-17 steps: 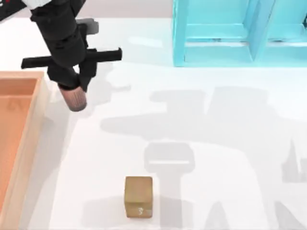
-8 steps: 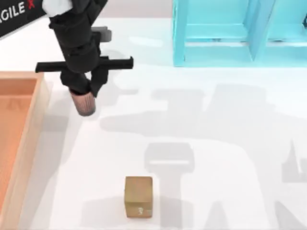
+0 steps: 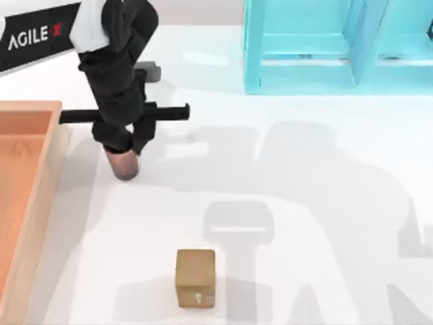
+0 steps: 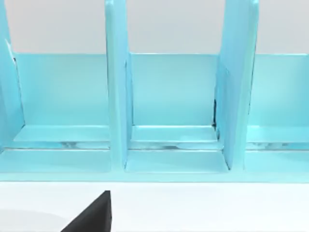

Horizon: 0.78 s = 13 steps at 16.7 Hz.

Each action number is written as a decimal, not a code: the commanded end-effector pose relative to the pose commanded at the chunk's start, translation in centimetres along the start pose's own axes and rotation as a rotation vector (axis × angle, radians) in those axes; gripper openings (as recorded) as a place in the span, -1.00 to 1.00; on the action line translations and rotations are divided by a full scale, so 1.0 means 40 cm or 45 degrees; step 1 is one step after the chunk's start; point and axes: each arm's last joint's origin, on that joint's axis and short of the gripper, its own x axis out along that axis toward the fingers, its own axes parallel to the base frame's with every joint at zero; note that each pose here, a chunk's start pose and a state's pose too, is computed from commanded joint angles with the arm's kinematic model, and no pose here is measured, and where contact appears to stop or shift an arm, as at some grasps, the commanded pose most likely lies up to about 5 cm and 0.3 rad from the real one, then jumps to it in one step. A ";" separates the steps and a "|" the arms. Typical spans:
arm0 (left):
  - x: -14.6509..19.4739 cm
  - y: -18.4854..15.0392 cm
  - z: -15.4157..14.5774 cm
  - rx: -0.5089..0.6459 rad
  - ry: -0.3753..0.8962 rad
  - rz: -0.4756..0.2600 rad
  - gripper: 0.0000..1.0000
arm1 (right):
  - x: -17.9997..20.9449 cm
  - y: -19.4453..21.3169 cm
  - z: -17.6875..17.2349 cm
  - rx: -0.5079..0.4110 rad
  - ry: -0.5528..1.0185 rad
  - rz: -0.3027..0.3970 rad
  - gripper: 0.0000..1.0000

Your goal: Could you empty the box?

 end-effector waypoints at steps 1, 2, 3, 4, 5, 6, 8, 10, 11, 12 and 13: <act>0.001 0.000 0.000 0.000 0.000 0.000 -1.00 | 0.000 0.000 0.000 0.000 0.000 0.000 1.00; 0.001 0.000 0.000 0.000 0.000 0.000 -1.00 | 0.000 0.000 0.000 0.000 0.000 0.000 1.00; 0.001 0.000 0.000 0.000 0.000 0.000 -1.00 | 0.000 0.000 0.000 0.000 0.000 0.000 1.00; 0.001 0.000 0.000 0.000 0.000 0.000 -0.85 | 0.000 0.000 0.000 0.000 0.000 0.000 1.00; 0.001 0.000 0.000 0.000 0.000 0.000 -0.70 | 0.000 0.000 0.000 0.000 0.000 0.000 1.00; 0.001 0.000 0.000 0.000 0.000 0.000 -0.55 | 0.000 0.000 0.000 0.000 0.000 0.000 1.00; 0.001 0.000 0.000 0.000 0.000 0.000 -0.25 | 0.000 0.000 0.000 0.000 0.000 0.000 1.00; 0.001 0.000 0.000 0.000 0.000 0.000 0.06 | 0.000 0.000 0.000 0.000 0.000 0.000 1.00; 0.001 0.000 0.000 0.000 0.000 0.000 0.21 | 0.000 0.000 0.000 0.000 0.000 0.000 1.00; 0.001 0.000 0.000 0.000 0.000 0.000 0.36 | 0.000 0.000 0.000 0.000 0.000 0.000 1.00; 0.001 0.000 0.000 0.000 0.000 0.000 0.51 | 0.000 0.000 0.000 0.000 0.000 0.000 1.00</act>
